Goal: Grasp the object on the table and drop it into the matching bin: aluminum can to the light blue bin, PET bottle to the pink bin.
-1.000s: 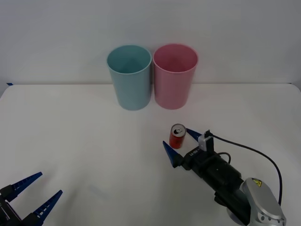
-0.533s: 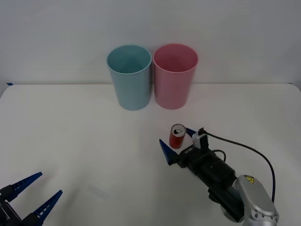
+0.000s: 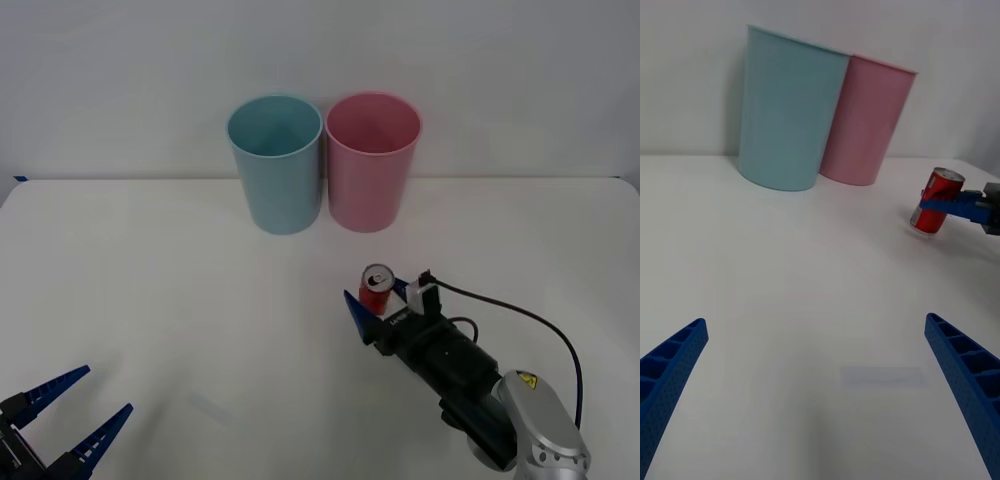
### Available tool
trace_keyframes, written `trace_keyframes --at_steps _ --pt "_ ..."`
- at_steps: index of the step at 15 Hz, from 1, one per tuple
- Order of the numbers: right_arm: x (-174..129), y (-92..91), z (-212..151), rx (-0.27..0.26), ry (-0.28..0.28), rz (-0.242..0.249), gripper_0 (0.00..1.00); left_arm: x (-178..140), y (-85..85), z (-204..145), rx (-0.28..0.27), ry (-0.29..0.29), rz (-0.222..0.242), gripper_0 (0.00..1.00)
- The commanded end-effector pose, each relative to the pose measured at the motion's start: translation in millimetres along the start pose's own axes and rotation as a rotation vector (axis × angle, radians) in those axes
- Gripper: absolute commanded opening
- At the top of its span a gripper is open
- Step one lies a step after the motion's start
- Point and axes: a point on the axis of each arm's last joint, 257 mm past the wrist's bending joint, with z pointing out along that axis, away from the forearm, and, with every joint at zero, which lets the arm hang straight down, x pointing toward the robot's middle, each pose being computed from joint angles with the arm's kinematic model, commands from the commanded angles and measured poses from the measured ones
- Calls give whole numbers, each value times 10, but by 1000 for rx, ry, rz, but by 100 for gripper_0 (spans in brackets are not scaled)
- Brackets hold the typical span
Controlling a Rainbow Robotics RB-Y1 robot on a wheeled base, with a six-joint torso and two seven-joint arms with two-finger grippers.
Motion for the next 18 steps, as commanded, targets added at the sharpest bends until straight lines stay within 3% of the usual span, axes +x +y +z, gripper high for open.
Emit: trace_keyframes --at_steps 1,12,18 --pt "-5 1 0 0 -2 0 0 0 0 0 0 0 0 100" --pt "-236 -165 -271 -10 -47 -2 0 0 0 0 0 0 0 100" --pt "-704 -162 -682 -36 -104 87 0 0 0 0 0 0 0 100"
